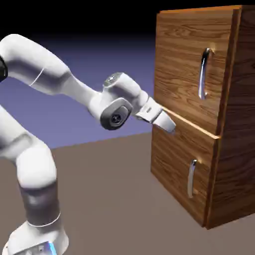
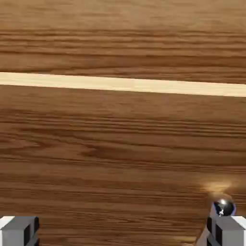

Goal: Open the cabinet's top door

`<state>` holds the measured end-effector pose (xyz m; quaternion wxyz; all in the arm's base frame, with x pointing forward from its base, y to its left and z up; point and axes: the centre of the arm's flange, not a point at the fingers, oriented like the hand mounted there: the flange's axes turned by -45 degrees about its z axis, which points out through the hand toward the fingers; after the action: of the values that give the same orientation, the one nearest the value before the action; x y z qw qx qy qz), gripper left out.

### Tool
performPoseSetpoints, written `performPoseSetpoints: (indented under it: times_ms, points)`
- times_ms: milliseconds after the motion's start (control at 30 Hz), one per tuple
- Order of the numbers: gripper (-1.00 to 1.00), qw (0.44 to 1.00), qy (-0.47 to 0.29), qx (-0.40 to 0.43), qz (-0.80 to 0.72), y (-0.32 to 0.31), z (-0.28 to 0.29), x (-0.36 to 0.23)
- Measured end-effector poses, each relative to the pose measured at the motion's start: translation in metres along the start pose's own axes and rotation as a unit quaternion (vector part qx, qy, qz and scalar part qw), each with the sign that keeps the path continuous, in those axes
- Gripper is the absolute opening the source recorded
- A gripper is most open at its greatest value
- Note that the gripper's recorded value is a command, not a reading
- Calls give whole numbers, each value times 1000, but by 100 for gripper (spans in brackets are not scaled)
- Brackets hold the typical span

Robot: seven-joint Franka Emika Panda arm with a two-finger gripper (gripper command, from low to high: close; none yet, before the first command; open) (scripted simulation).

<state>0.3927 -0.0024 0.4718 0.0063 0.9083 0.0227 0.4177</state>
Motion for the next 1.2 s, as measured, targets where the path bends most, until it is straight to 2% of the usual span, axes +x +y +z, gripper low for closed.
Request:
performPoseSetpoints:
  times_ms: [233, 467, 667, 700, 1200]
  points:
    - [0, 983, 182, -4, 13, 48, -42, 55]
    - [0, 939, 344, 10, 13, 98, -86, 80]
    - [0, 938, 347, 10, 13, 99, -56, 107]
    - [-100, 938, 347, 10, 12, 98, -49, 113]
    - [-100, 936, 346, -51, 35, 76, -86, 82]
